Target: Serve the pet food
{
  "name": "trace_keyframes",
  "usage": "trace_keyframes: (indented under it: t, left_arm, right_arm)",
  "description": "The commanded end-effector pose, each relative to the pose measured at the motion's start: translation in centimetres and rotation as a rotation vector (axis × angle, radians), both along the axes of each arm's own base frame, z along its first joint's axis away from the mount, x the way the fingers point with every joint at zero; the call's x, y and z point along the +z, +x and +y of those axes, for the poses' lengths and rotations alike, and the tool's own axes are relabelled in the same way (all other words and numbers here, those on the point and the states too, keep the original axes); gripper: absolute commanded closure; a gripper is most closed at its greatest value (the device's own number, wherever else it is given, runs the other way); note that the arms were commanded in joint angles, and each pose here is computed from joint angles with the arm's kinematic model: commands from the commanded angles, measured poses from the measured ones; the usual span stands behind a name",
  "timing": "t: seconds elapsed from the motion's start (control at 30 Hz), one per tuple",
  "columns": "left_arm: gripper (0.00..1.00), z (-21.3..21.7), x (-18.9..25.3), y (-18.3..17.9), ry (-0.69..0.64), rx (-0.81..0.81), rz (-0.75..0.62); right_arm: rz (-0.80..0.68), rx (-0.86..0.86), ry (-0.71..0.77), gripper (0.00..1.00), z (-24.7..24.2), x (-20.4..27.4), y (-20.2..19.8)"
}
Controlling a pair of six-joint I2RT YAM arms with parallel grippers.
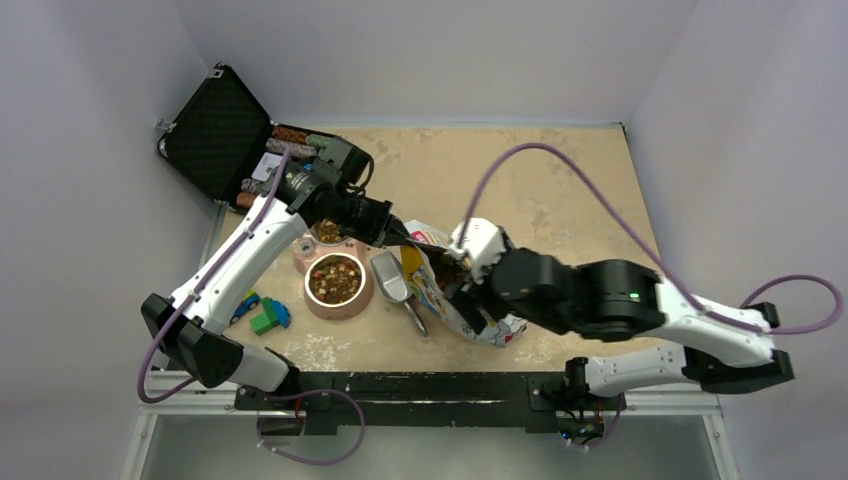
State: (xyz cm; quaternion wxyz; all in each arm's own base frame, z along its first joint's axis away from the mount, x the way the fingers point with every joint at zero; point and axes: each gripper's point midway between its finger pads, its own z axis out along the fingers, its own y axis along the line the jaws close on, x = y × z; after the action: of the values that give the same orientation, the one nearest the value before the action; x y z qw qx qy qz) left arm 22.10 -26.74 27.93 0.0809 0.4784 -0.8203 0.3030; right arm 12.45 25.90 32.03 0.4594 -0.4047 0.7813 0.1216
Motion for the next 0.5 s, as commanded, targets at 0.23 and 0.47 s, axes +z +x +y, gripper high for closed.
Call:
trace_keyframes:
  t: [0.23,0.47]
  left_arm:
    - [1.00,0.1,5.3,3.0,-0.093,0.089,-0.124]
    - [1.00,0.8,5.4,3.2,-0.060,0.135,-0.121]
  right_arm:
    - [0.276,0.003,0.050,0.21,-7.1,-4.0,-5.0]
    - [0.244,0.005,-0.014,0.34,-4.9,-4.7,-4.1]
